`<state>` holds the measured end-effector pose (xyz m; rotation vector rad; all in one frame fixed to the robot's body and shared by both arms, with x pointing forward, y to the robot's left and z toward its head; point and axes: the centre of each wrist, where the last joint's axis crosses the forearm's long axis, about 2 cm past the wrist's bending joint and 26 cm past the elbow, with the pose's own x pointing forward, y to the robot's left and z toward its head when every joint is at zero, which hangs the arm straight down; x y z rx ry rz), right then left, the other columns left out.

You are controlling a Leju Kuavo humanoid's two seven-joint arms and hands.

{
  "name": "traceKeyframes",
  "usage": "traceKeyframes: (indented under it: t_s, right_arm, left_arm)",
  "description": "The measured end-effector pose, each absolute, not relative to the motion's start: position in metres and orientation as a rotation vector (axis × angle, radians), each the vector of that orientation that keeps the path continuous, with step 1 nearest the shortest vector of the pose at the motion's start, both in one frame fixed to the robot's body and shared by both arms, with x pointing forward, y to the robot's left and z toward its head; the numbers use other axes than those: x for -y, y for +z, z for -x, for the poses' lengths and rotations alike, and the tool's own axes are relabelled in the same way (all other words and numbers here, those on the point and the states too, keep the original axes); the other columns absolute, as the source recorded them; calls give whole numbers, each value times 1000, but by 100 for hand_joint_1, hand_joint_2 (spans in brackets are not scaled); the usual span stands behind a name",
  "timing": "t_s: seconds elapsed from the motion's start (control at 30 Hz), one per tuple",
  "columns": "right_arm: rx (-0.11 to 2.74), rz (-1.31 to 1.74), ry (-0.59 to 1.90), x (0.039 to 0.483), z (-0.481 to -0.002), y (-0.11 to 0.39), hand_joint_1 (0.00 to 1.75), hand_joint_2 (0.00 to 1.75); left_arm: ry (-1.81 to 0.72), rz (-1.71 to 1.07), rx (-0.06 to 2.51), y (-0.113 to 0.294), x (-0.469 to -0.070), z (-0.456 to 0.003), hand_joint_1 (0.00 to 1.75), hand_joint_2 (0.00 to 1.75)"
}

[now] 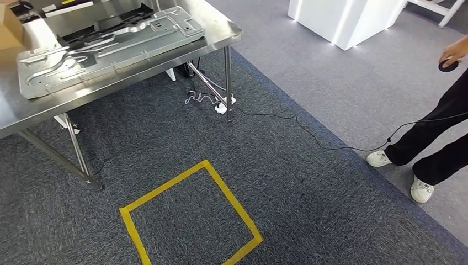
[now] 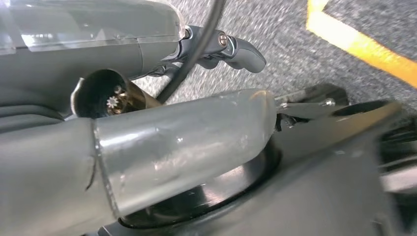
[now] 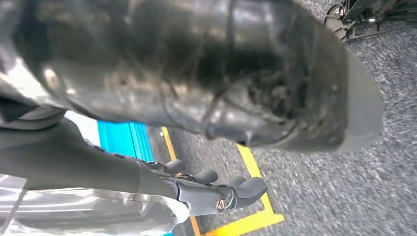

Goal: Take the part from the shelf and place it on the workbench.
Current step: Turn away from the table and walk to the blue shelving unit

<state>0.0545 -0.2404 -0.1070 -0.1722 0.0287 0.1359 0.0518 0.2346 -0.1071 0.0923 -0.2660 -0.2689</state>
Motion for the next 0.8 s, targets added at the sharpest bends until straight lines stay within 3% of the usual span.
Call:
traceKeyframes:
  t_s: [0.8]
  right_arm:
    - [-30,173,139,240,-54,-107,0,0]
  left_arm:
    - [-274,-91,270,-107,-235,-55,0,0]
